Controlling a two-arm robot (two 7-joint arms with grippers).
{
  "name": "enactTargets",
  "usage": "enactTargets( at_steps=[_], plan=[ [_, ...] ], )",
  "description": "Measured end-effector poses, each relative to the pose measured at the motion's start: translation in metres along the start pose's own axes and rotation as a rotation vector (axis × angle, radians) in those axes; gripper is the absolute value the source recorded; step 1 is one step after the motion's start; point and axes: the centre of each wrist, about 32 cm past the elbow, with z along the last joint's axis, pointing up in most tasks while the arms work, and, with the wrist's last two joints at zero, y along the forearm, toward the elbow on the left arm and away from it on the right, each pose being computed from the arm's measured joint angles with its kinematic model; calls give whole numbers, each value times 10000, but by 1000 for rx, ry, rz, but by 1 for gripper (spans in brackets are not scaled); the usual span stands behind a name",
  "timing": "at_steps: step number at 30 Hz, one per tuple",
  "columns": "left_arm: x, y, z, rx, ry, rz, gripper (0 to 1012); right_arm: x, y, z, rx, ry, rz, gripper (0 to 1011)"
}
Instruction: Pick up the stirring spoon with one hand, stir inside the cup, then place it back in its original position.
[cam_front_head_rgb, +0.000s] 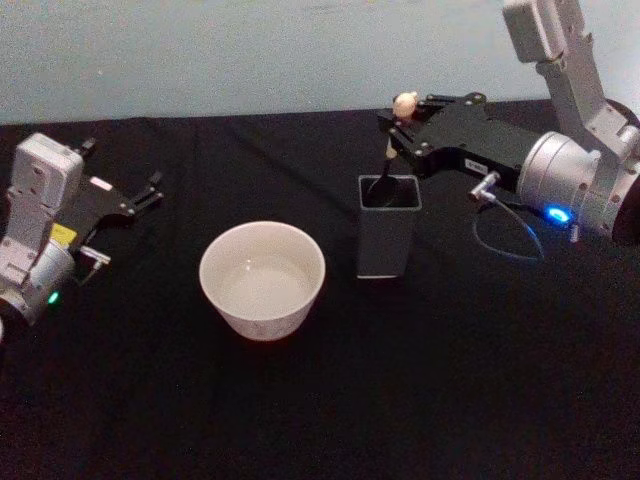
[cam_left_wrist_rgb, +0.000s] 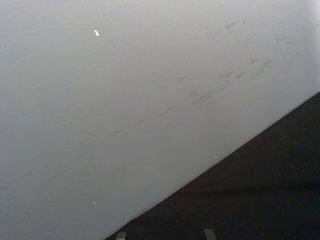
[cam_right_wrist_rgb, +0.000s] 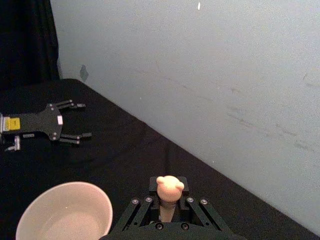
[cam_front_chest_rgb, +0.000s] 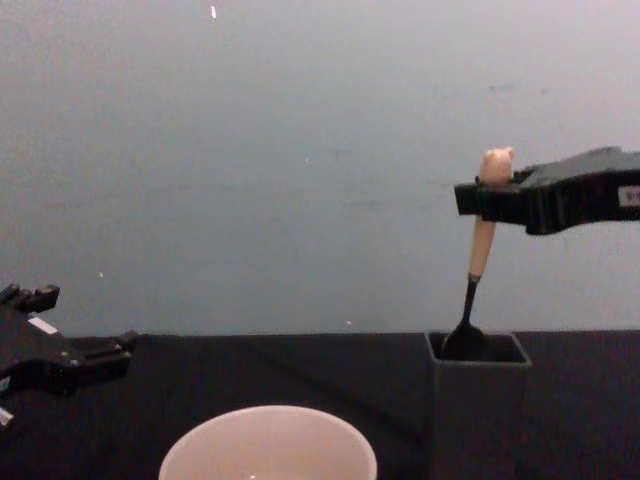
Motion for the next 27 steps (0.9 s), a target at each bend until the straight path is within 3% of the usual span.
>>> enactTargets(
  at_steps=[27],
  plan=[
    [0,0,0,0,0,0,1001,-86,207,-338,-170,62,-13,213]
  ],
)
